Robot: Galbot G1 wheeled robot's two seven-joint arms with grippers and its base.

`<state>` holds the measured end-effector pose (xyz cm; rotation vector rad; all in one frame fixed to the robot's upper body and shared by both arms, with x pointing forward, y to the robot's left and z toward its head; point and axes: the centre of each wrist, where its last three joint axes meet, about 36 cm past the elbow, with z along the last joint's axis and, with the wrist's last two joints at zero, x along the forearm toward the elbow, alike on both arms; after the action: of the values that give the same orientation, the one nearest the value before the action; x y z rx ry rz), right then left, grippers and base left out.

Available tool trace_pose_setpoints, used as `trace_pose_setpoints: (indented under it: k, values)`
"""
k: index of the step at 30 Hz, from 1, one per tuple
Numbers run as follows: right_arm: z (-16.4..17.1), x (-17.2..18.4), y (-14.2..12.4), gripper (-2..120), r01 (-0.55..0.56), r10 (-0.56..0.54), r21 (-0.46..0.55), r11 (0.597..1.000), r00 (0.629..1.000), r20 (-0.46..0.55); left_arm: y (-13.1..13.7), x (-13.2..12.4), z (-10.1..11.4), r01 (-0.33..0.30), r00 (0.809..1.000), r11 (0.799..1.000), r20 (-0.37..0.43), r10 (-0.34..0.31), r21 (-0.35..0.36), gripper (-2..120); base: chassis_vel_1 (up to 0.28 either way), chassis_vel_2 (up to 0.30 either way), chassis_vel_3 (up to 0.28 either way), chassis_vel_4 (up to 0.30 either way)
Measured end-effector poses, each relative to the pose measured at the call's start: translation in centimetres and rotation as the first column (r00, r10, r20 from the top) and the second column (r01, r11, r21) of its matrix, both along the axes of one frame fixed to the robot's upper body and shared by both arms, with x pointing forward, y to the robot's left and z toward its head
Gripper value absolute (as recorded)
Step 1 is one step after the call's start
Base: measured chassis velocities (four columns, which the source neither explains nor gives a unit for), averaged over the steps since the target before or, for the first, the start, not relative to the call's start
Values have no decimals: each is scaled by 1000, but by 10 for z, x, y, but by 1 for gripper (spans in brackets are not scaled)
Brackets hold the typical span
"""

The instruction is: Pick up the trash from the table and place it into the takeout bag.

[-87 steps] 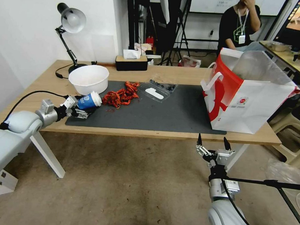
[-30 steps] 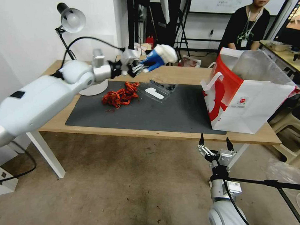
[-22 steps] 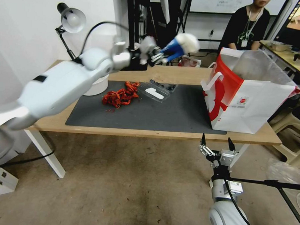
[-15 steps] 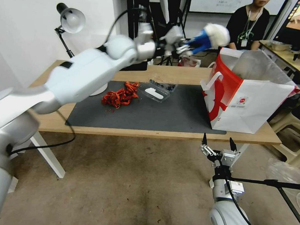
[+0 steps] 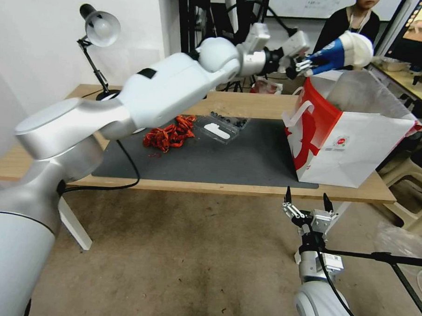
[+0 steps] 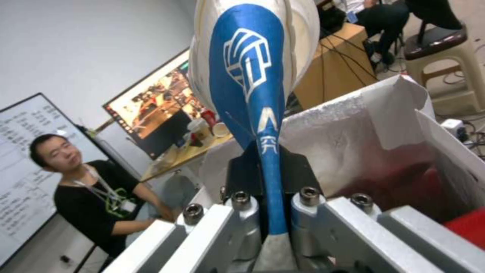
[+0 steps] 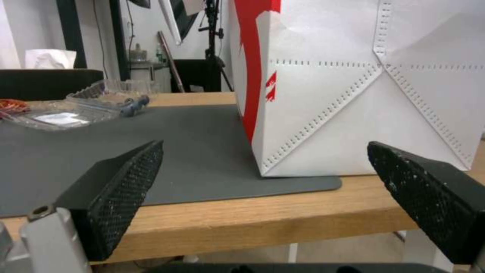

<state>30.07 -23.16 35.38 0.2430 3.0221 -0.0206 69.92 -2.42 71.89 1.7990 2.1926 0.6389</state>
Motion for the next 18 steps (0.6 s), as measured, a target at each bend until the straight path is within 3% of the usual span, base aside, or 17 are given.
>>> trace_pose_setpoints:
  k: [8,17,18]
  values:
    - [0,0,0,100,2,-2,2,1000,1000,-1,-30,1,-2,29,1000,999,-12,-28,34,0,0,0,0,0]
    - [0,0,0,100,4,-5,6,1000,1000,1,-41,3,-11,39,999,997,-21,-38,64,0,0,0,0,0]
    - [0,0,0,100,5,-5,7,1000,1000,2,-41,3,-12,39,999,997,-21,-38,64,5,0,0,0,0]
